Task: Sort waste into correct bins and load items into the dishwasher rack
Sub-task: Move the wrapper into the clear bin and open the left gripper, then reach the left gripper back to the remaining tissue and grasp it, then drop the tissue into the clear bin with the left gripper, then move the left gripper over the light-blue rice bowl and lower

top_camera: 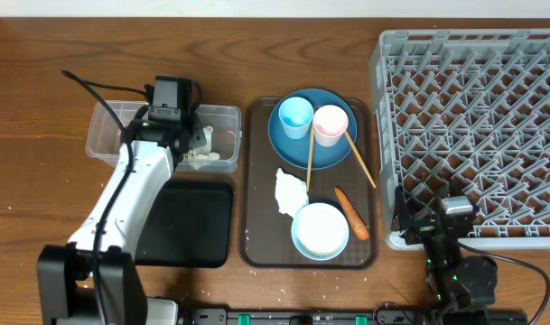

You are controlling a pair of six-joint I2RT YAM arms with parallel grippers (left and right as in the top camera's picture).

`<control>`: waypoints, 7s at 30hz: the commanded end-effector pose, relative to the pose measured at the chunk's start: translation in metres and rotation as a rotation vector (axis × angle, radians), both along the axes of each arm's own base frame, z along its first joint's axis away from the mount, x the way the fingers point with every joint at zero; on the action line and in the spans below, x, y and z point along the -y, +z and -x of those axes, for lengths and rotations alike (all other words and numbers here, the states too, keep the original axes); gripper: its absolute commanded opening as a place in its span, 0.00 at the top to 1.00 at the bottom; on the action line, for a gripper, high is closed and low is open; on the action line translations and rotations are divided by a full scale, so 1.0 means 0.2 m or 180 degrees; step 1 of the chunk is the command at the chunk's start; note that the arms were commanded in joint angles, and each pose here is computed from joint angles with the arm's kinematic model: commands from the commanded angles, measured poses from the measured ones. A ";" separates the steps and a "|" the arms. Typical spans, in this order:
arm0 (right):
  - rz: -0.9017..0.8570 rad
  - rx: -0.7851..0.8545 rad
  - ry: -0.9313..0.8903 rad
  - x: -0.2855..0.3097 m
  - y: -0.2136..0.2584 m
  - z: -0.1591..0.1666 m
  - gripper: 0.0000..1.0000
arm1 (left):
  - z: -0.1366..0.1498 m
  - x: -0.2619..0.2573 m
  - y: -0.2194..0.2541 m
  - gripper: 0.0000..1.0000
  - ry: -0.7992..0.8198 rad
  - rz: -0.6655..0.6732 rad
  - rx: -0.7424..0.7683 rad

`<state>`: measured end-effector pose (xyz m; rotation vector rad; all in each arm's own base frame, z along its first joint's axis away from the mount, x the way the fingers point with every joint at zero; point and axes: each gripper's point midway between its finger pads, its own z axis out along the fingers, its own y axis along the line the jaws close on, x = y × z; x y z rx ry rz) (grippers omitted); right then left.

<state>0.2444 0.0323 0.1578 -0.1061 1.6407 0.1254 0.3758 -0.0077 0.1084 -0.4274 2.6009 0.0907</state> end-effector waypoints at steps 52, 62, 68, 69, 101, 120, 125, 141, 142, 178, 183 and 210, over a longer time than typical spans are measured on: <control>0.0025 0.0002 -0.0019 0.01 0.00 0.00 0.01 | 0.56 1.04 -0.46 0.44 -0.1459 0.0632 -0.1289; 0.0025 0.0002 -0.0019 0.01 0.00 0.00 0.01 | 0.52 0.99 -0.49 0.81 -0.1385 0.0401 -0.1217; 0.0025 0.0002 -0.0019 0.01 0.00 0.00 0.01 | 0.52 0.99 -0.48 0.94 -0.1389 0.0411 -0.1194; 0.0025 0.0002 -0.0019 0.01 0.00 0.00 0.01 | 0.52 0.99 -0.46 0.94 -0.1392 0.0420 -0.1170; 0.0025 0.0002 -0.0019 0.01 0.00 0.00 0.01 | 0.26 0.20 0.65 0.94 -0.0018 -0.0434 0.1239; 0.0025 0.0002 -0.0019 0.01 0.00 0.00 0.01 | 0.08 0.19 0.34 0.92 0.0060 -0.0493 0.0763; 0.0025 0.0002 -0.0019 0.01 0.00 0.00 0.01 | 0.08 0.19 0.32 0.92 0.0054 -0.0508 0.0718; 0.0025 0.0002 -0.0019 0.01 0.00 0.00 0.01 | 0.17 0.41 0.25 0.50 -0.0428 0.0237 0.0378; 0.0025 0.0002 -0.0019 0.01 0.00 0.00 0.01 | 0.21 0.45 0.24 0.50 -0.0521 0.0393 0.0291; 0.0025 0.0002 -0.0019 0.01 0.00 0.00 0.01 | 1.00 1.10 -0.26 0.51 -0.1923 0.0263 -0.1044; 0.0025 0.0002 -0.0019 0.01 0.00 0.00 0.01 | 0.97 1.14 -0.36 0.51 -0.1917 0.0241 -0.1071; 0.0025 0.0002 -0.0019 0.01 0.00 0.00 0.01 | 0.62 0.73 -0.36 0.69 -0.1260 -0.0895 -0.0658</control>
